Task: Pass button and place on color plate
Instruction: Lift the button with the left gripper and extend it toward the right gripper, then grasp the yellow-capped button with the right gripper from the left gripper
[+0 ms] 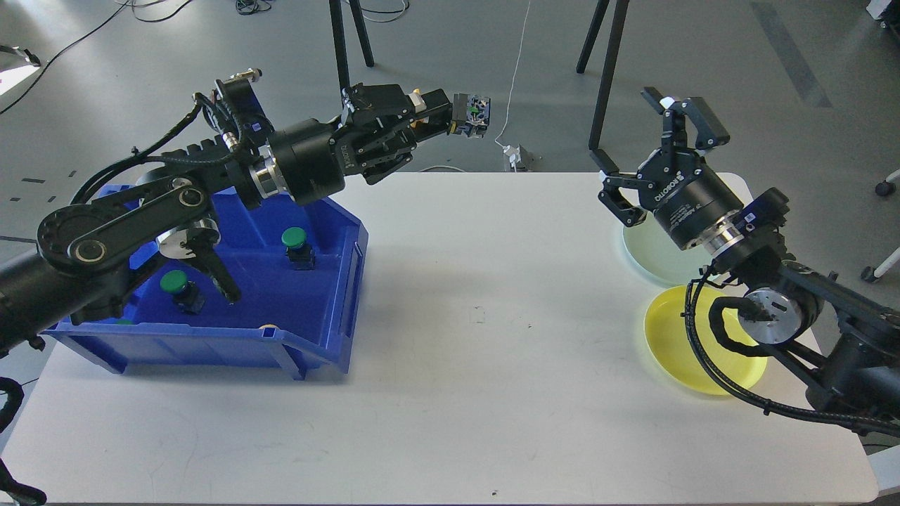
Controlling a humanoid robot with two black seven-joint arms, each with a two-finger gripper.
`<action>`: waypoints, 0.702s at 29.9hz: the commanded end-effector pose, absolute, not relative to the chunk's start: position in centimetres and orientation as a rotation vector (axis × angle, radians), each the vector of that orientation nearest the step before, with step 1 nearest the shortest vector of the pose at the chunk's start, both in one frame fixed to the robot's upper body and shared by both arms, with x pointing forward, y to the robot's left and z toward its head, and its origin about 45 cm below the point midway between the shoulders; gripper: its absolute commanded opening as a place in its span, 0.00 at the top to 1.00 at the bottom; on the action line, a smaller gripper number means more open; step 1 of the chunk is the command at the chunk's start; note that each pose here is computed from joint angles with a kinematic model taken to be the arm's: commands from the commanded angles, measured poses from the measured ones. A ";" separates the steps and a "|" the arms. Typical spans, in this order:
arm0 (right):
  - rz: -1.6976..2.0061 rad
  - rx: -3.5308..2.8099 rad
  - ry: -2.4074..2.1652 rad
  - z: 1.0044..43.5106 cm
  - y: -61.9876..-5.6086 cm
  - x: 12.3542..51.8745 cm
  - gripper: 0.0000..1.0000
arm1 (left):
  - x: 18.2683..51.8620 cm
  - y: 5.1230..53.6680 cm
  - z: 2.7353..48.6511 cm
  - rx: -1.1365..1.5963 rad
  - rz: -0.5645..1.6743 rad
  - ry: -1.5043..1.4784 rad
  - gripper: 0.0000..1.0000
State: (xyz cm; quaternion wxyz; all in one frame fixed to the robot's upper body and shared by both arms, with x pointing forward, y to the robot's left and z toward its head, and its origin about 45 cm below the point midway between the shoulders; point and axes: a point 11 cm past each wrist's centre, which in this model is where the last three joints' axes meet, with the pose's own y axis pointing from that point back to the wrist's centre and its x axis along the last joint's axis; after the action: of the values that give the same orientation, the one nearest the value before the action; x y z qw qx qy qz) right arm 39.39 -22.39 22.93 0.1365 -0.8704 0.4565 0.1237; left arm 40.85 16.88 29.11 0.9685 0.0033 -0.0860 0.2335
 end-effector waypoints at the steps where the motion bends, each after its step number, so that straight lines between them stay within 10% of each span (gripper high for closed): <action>1: 0.362 -2.577 1.231 23.0 -18.9 39.2 0.01 | 40.8 16.8 29.1 0.006 0.469 -0.174 0.91; 21: 0.341 -2.619 1.032 25.4 -11.3 39.9 0.01 | 40.8 16.6 29.0 0.008 0.466 -0.172 0.91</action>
State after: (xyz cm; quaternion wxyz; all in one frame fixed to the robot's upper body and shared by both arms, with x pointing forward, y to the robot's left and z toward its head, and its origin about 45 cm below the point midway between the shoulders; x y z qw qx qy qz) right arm 39.97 -11.43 25.16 0.1504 -0.9120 0.3625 0.1195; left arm 40.75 16.57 28.98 0.9695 0.0035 -0.0850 0.2298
